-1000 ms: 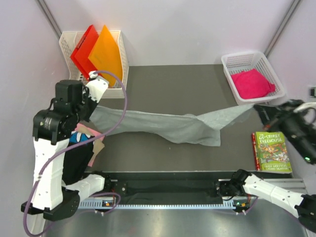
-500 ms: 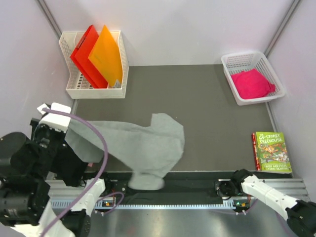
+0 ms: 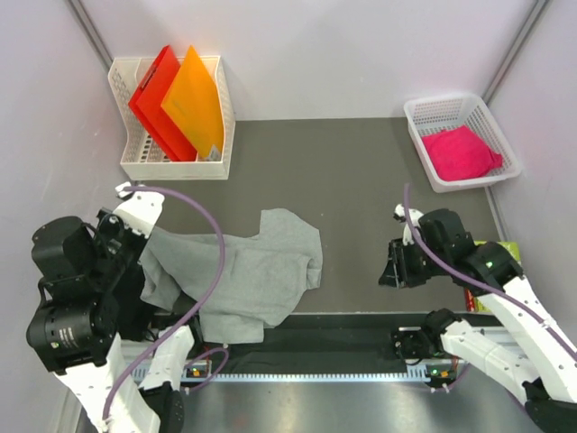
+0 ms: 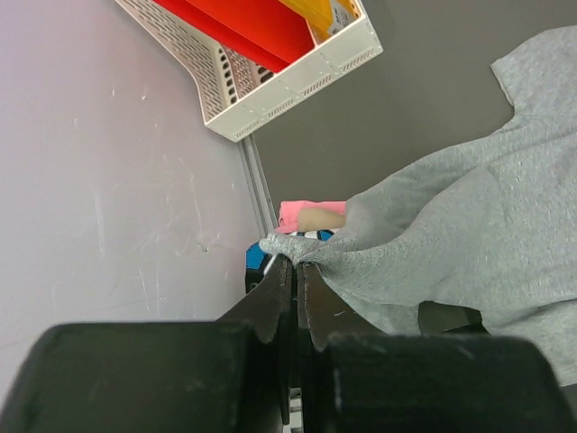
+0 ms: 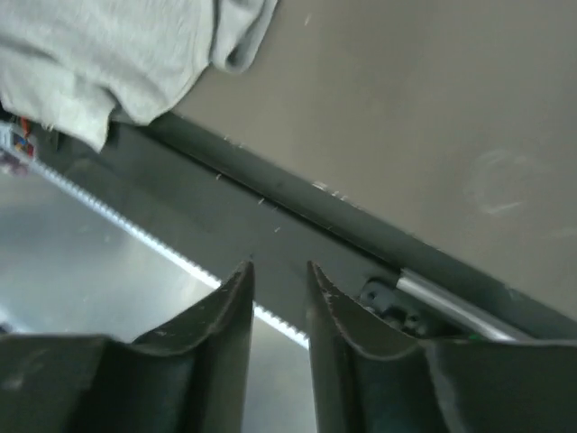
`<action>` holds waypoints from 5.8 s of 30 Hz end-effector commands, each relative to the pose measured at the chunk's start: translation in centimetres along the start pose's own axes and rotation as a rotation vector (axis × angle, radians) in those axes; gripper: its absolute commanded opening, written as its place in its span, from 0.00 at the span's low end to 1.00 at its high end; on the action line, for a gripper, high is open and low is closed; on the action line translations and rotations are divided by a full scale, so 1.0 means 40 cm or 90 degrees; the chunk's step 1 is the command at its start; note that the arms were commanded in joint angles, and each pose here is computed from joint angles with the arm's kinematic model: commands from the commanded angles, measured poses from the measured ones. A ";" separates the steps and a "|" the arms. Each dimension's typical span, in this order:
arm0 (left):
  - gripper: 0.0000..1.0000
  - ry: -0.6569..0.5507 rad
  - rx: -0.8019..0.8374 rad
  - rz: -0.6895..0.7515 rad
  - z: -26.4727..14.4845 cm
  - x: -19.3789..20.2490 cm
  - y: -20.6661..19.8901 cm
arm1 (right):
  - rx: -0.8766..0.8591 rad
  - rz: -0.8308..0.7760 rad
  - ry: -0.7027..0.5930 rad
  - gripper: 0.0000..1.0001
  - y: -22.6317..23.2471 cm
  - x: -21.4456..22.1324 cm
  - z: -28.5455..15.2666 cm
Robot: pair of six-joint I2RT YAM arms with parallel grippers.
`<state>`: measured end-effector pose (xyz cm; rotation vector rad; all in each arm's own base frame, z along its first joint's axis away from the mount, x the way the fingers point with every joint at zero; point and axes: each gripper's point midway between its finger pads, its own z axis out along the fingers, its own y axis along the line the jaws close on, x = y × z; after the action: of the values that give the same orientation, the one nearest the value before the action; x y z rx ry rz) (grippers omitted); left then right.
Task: Fold and stack the t-shirts
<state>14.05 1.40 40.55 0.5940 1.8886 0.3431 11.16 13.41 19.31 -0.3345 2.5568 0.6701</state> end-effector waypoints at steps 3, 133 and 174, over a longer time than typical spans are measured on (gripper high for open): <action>0.00 -0.009 0.009 0.008 0.037 0.008 -0.005 | -0.143 -0.060 0.008 0.45 0.126 -0.012 0.054; 0.00 0.153 0.329 -0.104 0.511 0.267 -0.264 | -0.110 -0.534 0.175 0.59 0.504 0.271 0.445; 0.00 0.167 0.302 -0.087 0.475 0.268 -0.256 | -0.060 -0.507 0.257 0.00 0.358 0.413 0.591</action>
<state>25.71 -1.80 19.47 0.7374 2.2941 -0.1366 2.19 37.92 1.47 -1.5017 2.3312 0.4805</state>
